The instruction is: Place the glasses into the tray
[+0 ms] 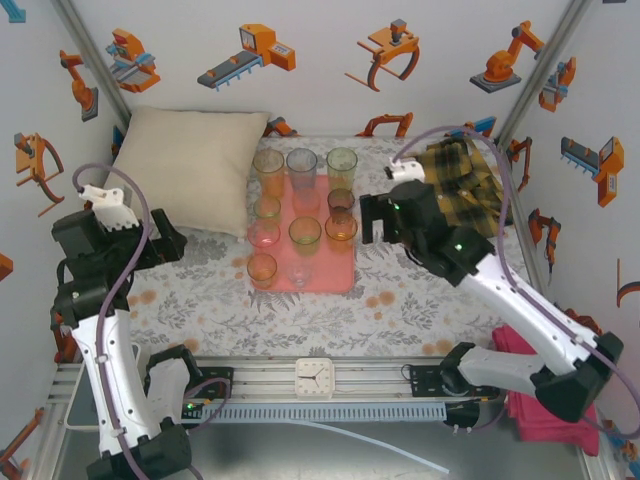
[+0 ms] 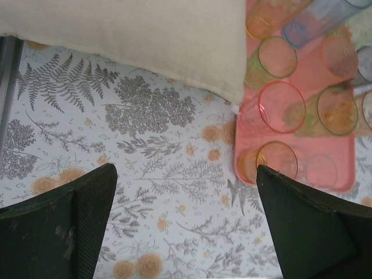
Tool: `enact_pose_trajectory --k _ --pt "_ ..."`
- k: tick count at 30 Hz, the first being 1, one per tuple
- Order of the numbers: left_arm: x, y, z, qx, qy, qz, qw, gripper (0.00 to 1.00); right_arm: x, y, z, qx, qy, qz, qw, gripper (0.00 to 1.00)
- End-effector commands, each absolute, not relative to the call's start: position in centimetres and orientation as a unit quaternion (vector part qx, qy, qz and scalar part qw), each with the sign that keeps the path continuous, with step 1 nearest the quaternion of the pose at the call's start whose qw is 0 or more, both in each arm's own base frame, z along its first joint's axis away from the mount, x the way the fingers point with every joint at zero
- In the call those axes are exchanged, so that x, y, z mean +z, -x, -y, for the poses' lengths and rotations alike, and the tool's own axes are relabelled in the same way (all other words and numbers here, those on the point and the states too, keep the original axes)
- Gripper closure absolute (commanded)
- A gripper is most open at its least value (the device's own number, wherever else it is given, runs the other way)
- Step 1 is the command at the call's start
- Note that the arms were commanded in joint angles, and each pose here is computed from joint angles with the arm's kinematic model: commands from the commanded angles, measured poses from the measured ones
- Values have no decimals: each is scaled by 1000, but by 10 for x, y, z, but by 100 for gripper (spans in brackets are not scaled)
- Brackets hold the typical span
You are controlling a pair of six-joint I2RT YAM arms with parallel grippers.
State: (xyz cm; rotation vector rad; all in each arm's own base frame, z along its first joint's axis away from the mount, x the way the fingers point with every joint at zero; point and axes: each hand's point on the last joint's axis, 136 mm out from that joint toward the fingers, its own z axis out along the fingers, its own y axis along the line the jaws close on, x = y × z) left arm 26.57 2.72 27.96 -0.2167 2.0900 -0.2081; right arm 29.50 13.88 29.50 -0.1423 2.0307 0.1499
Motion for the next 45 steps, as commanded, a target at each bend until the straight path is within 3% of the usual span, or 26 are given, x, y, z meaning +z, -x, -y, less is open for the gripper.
enact_pose_trajectory --k 1,17,23,31,40,45 --pt "282 -285 -48 -78 153 -827 536 3 304 -298 -104 44 6 -824 565 1" --pt "204 -308 -69 -61 197 -804 558 3 234 -289 -17 -70 -68 -789 607 1" --pt "184 -320 -52 -82 130 -807 571 3 206 -299 -2 -65 -91 -809 577 1" --pt "158 -336 -43 -114 124 -796 581 3 170 -311 23 -78 -117 -822 551 1" --pt "145 -344 -31 -95 74 -780 614 3 148 -320 48 -42 -153 -814 559 1" --pt "136 -347 -33 -96 81 -772 623 3 151 -319 52 -48 -147 -783 602 1"
